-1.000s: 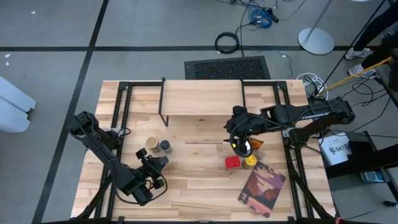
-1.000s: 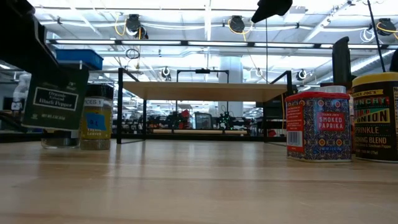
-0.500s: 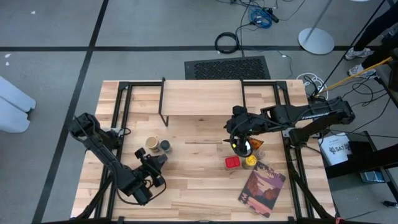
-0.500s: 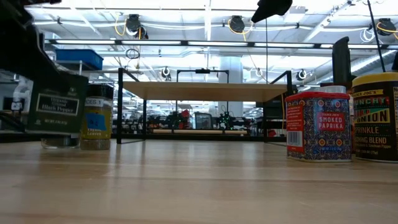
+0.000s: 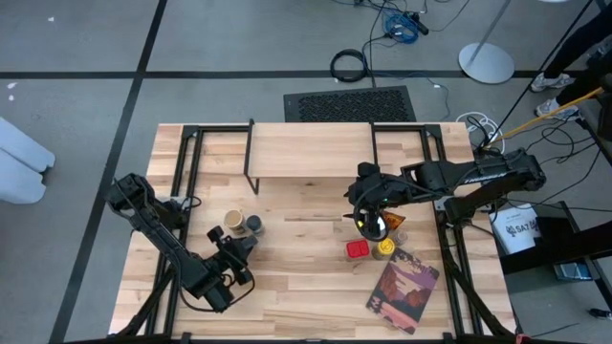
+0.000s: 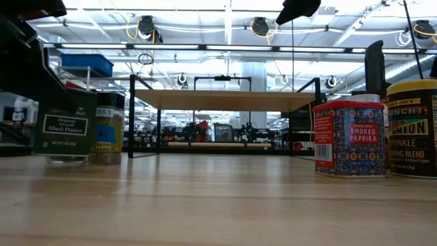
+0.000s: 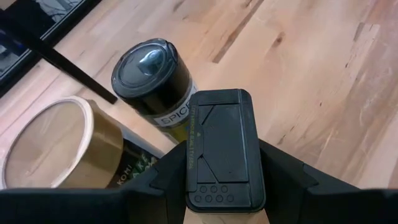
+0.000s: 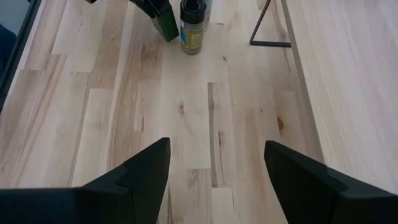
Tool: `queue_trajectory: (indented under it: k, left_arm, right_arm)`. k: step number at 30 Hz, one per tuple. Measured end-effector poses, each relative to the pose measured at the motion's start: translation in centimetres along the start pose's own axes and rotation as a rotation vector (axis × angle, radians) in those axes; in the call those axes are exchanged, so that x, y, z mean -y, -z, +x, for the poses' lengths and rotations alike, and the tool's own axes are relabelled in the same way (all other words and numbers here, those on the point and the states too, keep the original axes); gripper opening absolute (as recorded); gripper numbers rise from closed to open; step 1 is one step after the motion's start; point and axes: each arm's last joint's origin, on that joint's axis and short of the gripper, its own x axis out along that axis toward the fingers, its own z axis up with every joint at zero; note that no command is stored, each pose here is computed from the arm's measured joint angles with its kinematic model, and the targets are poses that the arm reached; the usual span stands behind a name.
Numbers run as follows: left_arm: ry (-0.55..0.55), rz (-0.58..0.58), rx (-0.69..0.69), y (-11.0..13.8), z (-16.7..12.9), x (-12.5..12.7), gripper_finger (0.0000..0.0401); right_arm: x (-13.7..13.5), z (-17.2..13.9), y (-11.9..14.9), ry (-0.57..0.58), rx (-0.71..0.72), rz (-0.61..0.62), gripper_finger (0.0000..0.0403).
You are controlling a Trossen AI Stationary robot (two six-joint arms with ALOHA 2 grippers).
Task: Shelf spices
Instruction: Put the green spice can on the table
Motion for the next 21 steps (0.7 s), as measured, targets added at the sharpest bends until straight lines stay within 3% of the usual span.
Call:
queue_trajectory:
  k: [21]
  left_arm:
    - [0.004,-0.043,-0.019,1.0,0.7,-0.3,0.0166]
  right_arm:
    - [0.0,0.0,0.0,-0.003,0.000,0.001,0.0249]
